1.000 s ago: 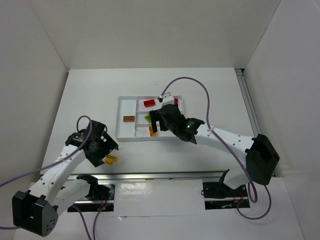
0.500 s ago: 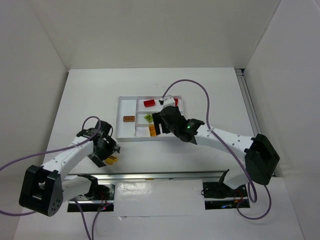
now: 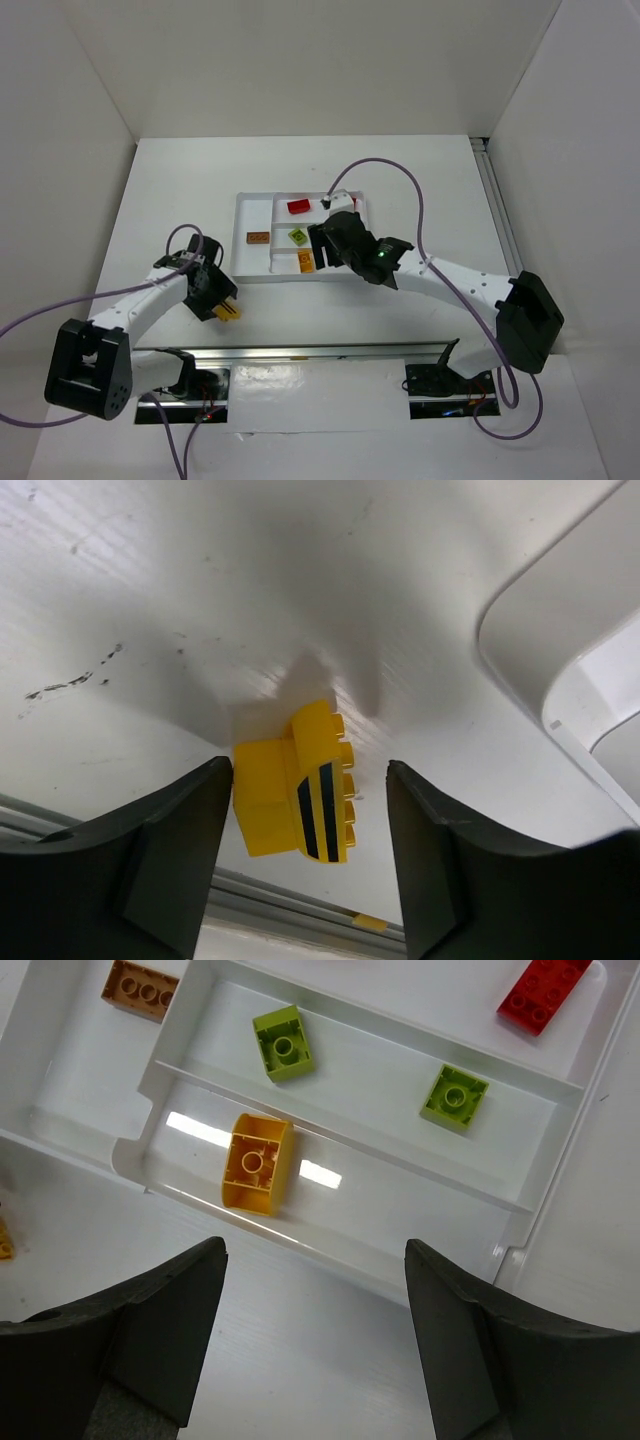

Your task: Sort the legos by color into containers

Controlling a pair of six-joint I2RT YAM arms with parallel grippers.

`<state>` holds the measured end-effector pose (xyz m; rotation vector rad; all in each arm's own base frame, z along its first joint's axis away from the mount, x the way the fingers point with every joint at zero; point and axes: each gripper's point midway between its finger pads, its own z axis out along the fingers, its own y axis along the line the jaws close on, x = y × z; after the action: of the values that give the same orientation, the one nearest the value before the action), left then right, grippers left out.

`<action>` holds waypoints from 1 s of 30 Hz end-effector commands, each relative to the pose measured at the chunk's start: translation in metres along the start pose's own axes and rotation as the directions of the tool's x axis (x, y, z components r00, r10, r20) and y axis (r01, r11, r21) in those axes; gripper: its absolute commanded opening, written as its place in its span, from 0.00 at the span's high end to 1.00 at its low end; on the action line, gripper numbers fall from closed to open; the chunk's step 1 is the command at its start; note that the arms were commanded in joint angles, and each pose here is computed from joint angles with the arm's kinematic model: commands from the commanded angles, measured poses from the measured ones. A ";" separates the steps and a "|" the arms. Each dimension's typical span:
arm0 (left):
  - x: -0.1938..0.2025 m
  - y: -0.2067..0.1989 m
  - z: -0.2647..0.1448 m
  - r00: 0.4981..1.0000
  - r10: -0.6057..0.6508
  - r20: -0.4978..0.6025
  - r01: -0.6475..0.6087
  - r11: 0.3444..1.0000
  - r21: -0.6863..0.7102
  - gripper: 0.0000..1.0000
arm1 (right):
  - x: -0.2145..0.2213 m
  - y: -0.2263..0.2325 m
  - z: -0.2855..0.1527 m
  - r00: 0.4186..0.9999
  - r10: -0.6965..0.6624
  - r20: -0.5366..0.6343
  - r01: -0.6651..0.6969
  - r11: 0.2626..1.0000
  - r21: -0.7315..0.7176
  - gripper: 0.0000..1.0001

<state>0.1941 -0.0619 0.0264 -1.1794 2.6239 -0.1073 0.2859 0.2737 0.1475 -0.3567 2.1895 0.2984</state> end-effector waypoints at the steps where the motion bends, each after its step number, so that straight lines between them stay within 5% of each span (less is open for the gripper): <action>1: 0.000 -0.011 0.001 0.999 0.042 -0.015 -0.041 0.998 0.051 0.25 | -0.015 -0.007 -0.010 0.999 0.016 0.042 -0.017 1.000 0.025 0.21; 6: 0.019 -0.002 0.011 0.996 0.057 -0.061 -0.056 0.998 0.015 0.36 | -0.015 -0.007 -0.010 0.999 0.016 0.042 -0.017 1.000 0.025 0.21; 8: 0.020 0.000 0.010 0.997 0.046 -0.058 -0.045 0.999 0.021 0.49 | -0.016 -0.011 -0.009 0.999 0.021 0.043 -0.022 0.999 0.032 0.21; 10: 0.012 -0.012 -0.002 0.998 0.051 -0.029 -0.049 0.996 0.069 0.76 | -0.014 -0.011 -0.010 0.999 0.018 0.035 -0.019 0.999 0.036 0.21; 13: -0.008 -0.034 -0.036 0.995 0.087 0.040 -0.091 0.988 0.123 1.00 | -0.021 -0.008 -0.014 0.999 0.023 0.044 -0.024 1.000 0.019 0.21; 18: -0.022 -0.084 -0.108 0.941 0.303 0.152 -0.337 0.884 0.323 1.00 | -0.033 -0.002 -0.030 0.995 0.098 0.019 -0.093 0.980 -0.176 0.21; 23: -0.014 -0.148 -0.169 0.866 0.441 0.236 -0.498 0.717 0.488 1.00 | -0.063 0.058 -0.089 0.978 0.201 0.052 -0.128 0.780 -0.613 0.15; 26: -0.001 -0.180 -0.185 0.836 0.483 0.262 -0.543 0.654 0.527 1.00 | -0.085 0.075 -0.098 0.959 0.269 0.083 -0.141 0.716 -0.684 0.15; 30: -0.001 -0.198 -0.189 0.833 0.472 0.288 -0.550 0.652 0.522 1.00 | -0.092 0.088 -0.085 0.946 0.317 0.063 -0.187 0.696 -0.693 0.12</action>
<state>0.2827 -0.1935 0.2332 -0.2414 2.4317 -0.6481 0.2460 0.3183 0.2623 -0.4052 1.9433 1.1410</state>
